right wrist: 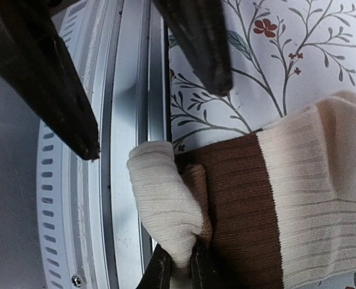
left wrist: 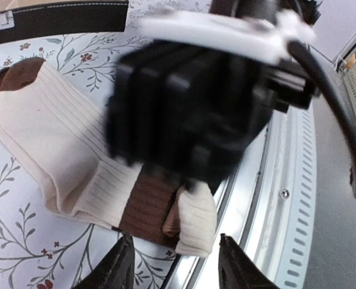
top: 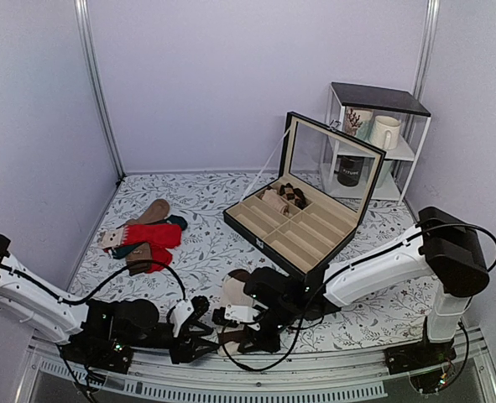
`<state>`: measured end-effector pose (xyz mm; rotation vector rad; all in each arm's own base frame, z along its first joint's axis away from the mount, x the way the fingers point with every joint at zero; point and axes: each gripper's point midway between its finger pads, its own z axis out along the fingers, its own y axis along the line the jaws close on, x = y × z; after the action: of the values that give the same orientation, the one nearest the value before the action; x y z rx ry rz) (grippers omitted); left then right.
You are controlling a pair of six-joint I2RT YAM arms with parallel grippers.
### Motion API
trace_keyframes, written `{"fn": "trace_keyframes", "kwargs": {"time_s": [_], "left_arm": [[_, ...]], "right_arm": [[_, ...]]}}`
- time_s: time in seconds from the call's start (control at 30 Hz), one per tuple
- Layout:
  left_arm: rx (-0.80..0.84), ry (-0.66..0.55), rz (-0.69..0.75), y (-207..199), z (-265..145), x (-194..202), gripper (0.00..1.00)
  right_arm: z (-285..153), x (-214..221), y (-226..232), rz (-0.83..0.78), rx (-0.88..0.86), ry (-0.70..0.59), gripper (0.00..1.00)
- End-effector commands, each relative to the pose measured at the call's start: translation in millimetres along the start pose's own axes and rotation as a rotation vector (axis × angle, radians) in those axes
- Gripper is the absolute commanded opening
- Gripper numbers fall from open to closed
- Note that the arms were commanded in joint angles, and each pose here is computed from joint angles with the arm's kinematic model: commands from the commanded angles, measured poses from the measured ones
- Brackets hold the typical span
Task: Roll the socks
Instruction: Roll a pair of socks at the center of the board.
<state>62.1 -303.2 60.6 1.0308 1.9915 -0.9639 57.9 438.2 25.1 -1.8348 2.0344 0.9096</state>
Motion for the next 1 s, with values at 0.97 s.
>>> {"fn": "trace_keyframes", "kwargs": {"time_s": [0.97], "left_arm": [[0.054,0.032,0.229,-24,41,19,0.16]], "right_arm": [[23,72,-21,0.487,-0.139,0.274,0.04]]}}
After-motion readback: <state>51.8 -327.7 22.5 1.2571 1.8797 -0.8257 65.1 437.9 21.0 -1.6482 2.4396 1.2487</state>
